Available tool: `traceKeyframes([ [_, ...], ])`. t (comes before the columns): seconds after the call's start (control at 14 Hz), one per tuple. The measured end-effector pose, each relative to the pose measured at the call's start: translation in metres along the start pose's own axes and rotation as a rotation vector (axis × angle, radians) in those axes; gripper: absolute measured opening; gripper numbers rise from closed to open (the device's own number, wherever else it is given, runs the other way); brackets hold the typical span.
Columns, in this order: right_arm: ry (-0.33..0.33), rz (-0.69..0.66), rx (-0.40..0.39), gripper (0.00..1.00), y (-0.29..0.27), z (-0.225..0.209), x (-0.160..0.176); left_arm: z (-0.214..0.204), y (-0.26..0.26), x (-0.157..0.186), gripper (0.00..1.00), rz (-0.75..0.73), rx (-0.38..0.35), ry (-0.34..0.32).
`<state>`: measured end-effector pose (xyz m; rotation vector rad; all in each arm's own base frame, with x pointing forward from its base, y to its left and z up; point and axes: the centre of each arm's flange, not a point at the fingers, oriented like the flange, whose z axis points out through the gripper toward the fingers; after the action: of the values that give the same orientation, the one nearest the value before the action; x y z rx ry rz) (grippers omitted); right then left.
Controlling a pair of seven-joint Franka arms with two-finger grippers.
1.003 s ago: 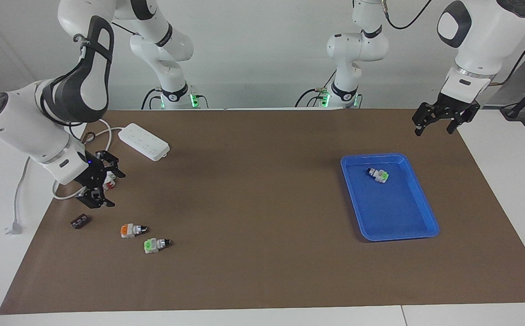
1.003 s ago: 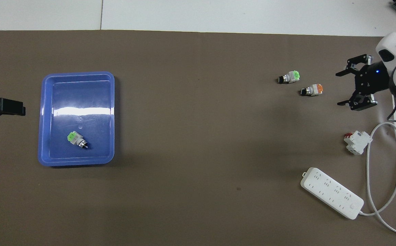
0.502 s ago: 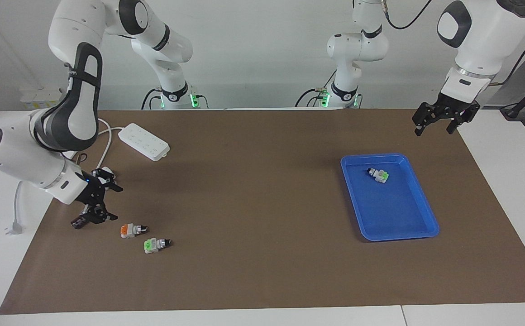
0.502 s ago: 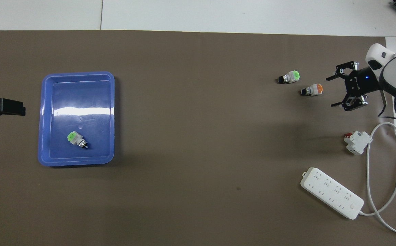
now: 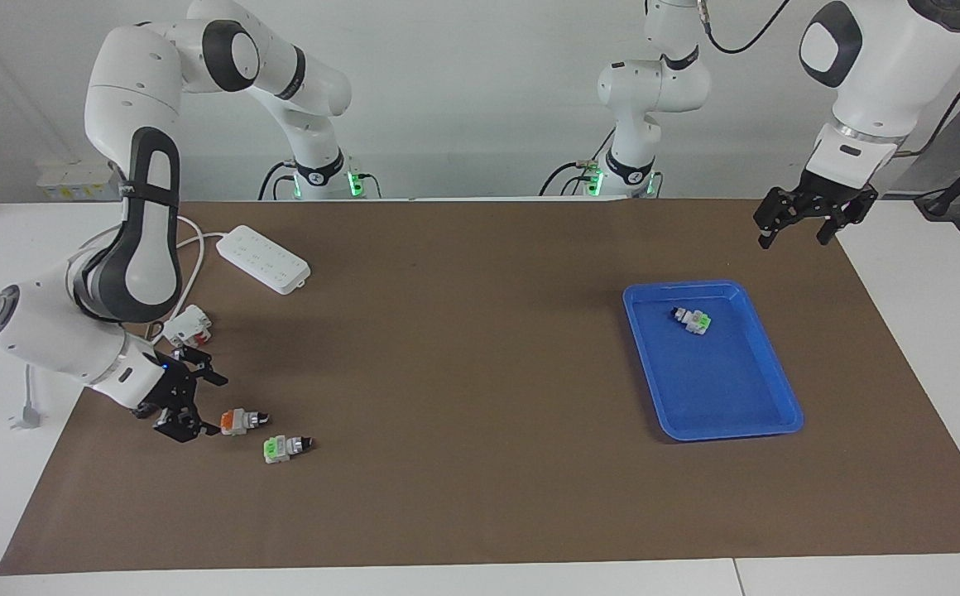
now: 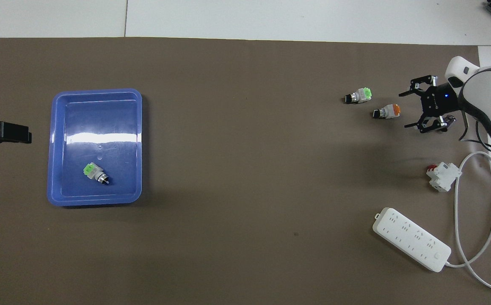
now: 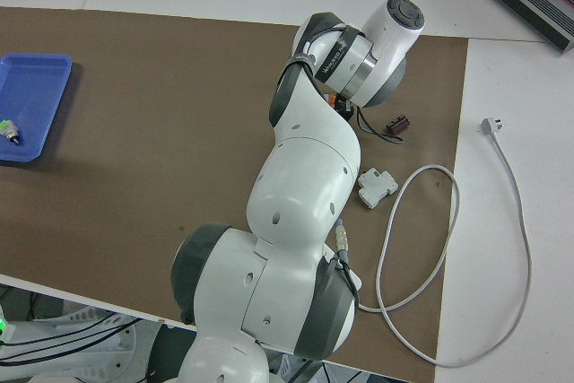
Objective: Turn and place switch with both arms
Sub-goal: 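Move the open right gripper over the orange-topped switch, then close the right gripper on the orange-topped switch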
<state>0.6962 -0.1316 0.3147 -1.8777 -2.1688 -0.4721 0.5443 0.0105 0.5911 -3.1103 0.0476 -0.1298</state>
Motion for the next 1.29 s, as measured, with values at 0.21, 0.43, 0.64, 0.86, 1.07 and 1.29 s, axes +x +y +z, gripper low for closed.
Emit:
traceKeyframes([
  [0.21,-0.002,-0.027,-0.015,1.00,0.003,0.012,-0.002,0.000,0.000,0.000,1.00,0.000,0.000,0.000],
  [0.43,0.000,-0.048,-0.020,1.00,0.005,0.024,-0.004,0.000,0.000,0.000,1.00,0.000,0.000,0.000],
  [0.64,-0.002,-0.062,-0.024,1.00,0.006,0.029,-0.002,0.000,0.000,0.000,1.00,0.000,0.000,0.000],
  [0.86,0.002,-0.058,-0.013,1.00,0.002,0.039,-0.003,0.000,0.000,0.000,1.00,0.000,0.000,0.000],
  [1.07,0.007,-0.054,-0.001,1.00,-0.002,0.046,-0.003,0.000,0.000,0.000,1.00,0.000,0.000,0.000],
  [1.29,0.006,-0.050,-0.005,0.96,-0.003,0.047,-0.004,0.000,0.000,0.000,1.00,0.000,0.000,0.000],
])
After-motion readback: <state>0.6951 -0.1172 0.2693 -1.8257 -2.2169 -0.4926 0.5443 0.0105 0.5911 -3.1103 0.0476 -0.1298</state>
